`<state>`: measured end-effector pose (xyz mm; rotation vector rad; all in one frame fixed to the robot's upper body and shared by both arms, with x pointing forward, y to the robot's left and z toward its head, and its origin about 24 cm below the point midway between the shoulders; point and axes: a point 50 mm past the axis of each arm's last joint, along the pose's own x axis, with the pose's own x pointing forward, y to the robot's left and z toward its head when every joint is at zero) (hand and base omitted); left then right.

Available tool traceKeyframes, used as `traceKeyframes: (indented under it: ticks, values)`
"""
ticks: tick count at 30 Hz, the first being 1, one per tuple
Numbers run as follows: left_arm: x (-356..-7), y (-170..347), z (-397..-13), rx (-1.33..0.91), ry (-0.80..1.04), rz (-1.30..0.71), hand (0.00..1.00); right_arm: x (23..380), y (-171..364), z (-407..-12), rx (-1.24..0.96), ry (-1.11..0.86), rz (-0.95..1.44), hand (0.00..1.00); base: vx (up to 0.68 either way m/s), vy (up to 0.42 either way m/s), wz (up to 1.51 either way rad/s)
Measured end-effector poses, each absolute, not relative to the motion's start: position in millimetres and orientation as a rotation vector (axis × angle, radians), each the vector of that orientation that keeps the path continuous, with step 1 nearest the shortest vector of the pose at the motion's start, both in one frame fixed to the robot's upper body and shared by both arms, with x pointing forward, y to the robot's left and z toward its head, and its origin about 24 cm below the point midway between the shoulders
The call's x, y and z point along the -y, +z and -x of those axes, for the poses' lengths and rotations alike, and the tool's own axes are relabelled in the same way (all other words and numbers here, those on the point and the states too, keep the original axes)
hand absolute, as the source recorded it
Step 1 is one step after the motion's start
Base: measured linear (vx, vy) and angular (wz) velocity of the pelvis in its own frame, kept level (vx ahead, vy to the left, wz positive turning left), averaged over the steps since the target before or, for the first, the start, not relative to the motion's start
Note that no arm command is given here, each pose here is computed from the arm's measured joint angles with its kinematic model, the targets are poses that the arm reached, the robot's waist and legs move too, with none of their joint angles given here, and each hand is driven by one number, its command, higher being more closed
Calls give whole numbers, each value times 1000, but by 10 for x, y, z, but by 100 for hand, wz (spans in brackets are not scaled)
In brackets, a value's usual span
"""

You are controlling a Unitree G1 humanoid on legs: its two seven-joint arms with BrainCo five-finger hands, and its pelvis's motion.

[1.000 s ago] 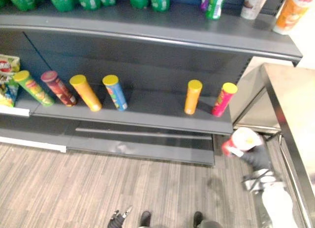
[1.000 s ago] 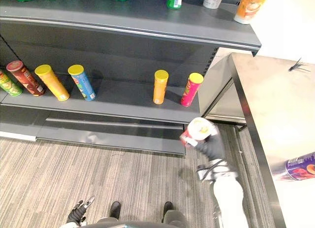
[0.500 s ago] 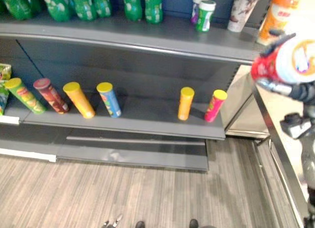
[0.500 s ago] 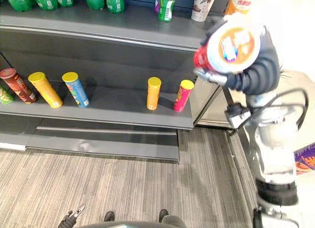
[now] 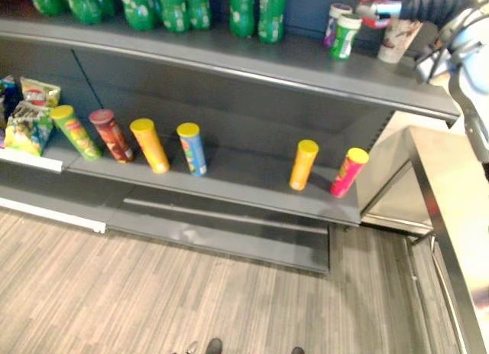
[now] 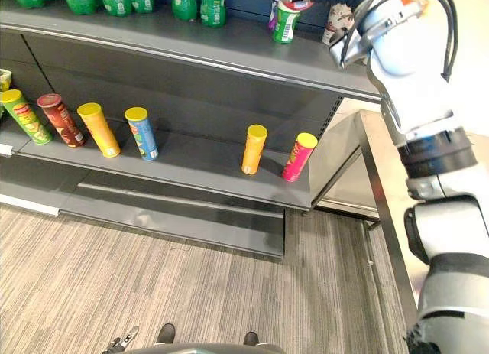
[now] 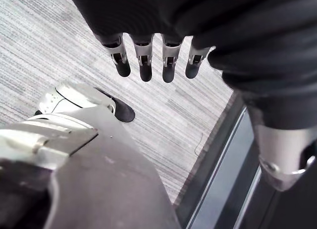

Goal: Put the gum and the chips on the shelf.

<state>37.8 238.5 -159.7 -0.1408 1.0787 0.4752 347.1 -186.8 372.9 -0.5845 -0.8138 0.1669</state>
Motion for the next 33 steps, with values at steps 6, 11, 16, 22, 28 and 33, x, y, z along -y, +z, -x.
traceKeyframes:
  ticks: [6, 11, 16, 22, 28, 33]
  values:
    - [-2368, -1587, -501, -1048, 466, 157, 0, 2149, 3568, -3827, 579, 20, 494, 100, -25, -16, 10]
    - [-2348, -1589, -522, -1042, 463, 170, 0, 2241, 3448, -3959, 483, -36, 373, 100, -11, -16, 5]
    - [-2326, -1591, -540, -1043, 445, 163, 0, 2271, 3316, -4035, 414, -59, 298, 100, 15, -4, 3]
    - [-2271, -1573, -706, -1010, 388, 152, 0, 2167, 3179, -4111, 360, -37, 279, 100, 9, 0, 2]
    - [-2233, -1540, -847, -969, 353, 146, 0, 2135, 3247, -4114, 377, -37, 251, 100, -1, -1, 1]
    - [-2224, -1541, -851, -970, 345, 142, 0, 2136, 3243, -4116, 374, -42, 277, 0, 0, 0, 0]
